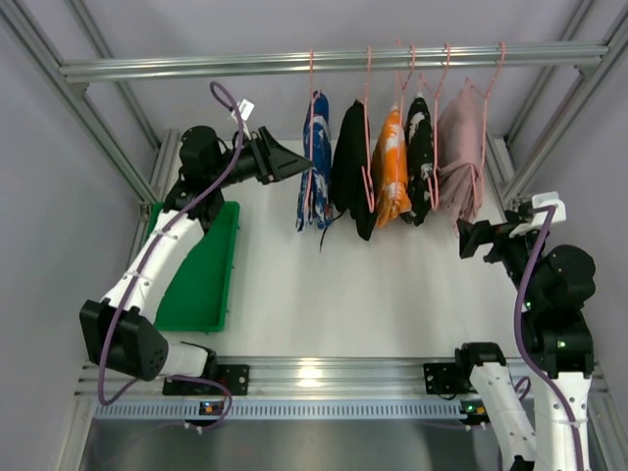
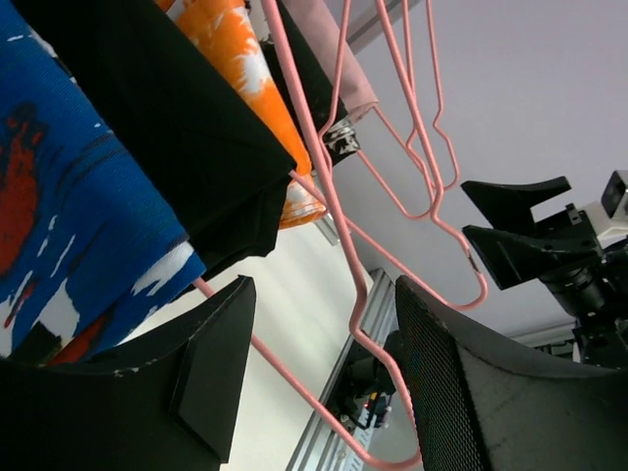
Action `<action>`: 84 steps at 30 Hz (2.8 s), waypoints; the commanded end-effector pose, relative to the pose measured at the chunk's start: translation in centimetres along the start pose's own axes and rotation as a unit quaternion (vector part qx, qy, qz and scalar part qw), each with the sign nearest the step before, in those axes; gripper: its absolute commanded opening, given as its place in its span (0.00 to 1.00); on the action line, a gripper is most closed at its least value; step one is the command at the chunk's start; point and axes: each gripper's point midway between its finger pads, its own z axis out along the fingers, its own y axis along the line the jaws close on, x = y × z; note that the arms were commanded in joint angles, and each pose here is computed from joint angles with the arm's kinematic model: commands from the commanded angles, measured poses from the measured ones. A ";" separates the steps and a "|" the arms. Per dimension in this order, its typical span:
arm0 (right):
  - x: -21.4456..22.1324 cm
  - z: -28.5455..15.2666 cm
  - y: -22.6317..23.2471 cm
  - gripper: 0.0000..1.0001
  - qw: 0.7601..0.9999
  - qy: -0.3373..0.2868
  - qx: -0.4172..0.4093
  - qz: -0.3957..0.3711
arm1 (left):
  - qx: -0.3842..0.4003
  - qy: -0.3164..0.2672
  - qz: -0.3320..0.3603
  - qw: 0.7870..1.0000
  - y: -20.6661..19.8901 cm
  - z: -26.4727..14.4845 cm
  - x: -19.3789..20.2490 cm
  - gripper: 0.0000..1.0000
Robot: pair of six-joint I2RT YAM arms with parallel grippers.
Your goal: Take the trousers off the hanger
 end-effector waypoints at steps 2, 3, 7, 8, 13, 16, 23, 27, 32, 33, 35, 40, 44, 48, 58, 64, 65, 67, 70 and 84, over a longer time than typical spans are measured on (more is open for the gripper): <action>-1.6 -0.1 -0.1 0.99 1.000 -0.019 0.002 -0.003 | 0.072 -0.015 0.030 0.997 -3.9 0.6 -1.9 0.63; -1.6 0.0 -0.2 0.99 1.000 -0.018 0.003 -0.003 | 0.077 -0.010 0.029 0.997 -4.0 0.8 -1.8 0.63; -1.5 0.1 -0.2 0.99 1.000 -0.018 0.003 -0.002 | 0.099 0.009 0.017 0.995 -4.7 1.9 -1.0 0.59; -1.6 0.2 -0.2 1.00 1.000 -0.019 0.002 -0.002 | 0.101 0.010 0.016 0.995 -4.8 2.1 -0.9 0.59; -1.7 0.3 -0.2 0.99 1.000 -0.020 0.001 -0.003 | 0.106 0.010 -0.005 0.994 -4.5 2.7 -1.1 0.49; -1.7 0.3 -0.2 0.99 1.000 -0.019 0.001 -0.004 | 0.121 0.012 -0.020 0.992 -5.2 2.7 -1.4 0.41; -1.6 0.4 0.0 1.00 1.000 -0.016 -0.006 -0.003 | 0.139 0.015 -0.059 0.988 -6.3 2.5 -1.8 0.23; -1.6 0.4 0.1 1.00 1.000 -0.014 -0.007 -0.003 | 0.146 0.014 -0.074 0.986 -6.8 2.4 -2.1 0.00; -1.9 0.3 0.2 0.99 1.000 -0.016 -0.010 -0.003 | 0.157 0.000 -0.041 0.987 -8.6 1.7 -3.2 0.00; -1.8 0.3 0.3 0.99 1.000 -0.015 -0.013 -0.001 | 0.148 -0.007 -0.023 0.989 -8.6 1.6 -3.4 0.00; -1.8 0.3 0.6 1.00 1.000 -0.015 -0.022 0.001 | 0.142 -0.024 0.005 0.989 -9.5 1.2 -4.5 0.00; -1.8 0.4 0.9 1.00 0.999 -0.015 -0.030 0.002 | 0.144 -0.049 0.067 0.986 -11.6 0.3 -6.1 0.00; -1.7 0.6 1.1 0.99 0.999 -0.014 -0.037 0.002 | 0.147 -0.062 0.077 0.984 -12.4 0.1 -6.9 0.00; -2.1 0.6 1.5 0.99 0.999 -0.019 -0.047 0.001 | 0.154 -0.073 0.069 0.983 -13.1 -0.2 -7.3 0.00; -6.6 0.1 3.7 0.99 0.992 -0.067 -0.102 0.043 | 0.145 -0.081 0.086 0.982 -14.6 -2.5 -6.4 0.00; -10.3 -0.1 5.3 1.00 0.983 -0.086 -0.148 0.059 | 0.127 -0.085 0.101 0.983 -14.9 -4.6 -4.6 0.00; -10.8 0.3 5.4 0.99 0.982 -0.085 -0.154 0.070 | 0.125 -0.085 0.108 0.983 -14.9 -4.7 -4.4 0.00; -12.2 0.1 6.1 1.00 0.977 -0.096 -0.175 0.080 | 0.115 -0.081 0.109 0.984 -14.6 -5.2 -3.7 0.00; -14.3 0.4 7.5 1.00 0.962 -0.107 -0.218 0.123 | 0.099 -0.078 0.114 0.985 -13.9 -5.8 -2.5 0.00; -18.9 5.1 20.3 0.99 0.886 -0.040 -0.396 0.238 | 0.044 -0.106 0.130 0.985 -12.5 -8.9 -1.0 0.00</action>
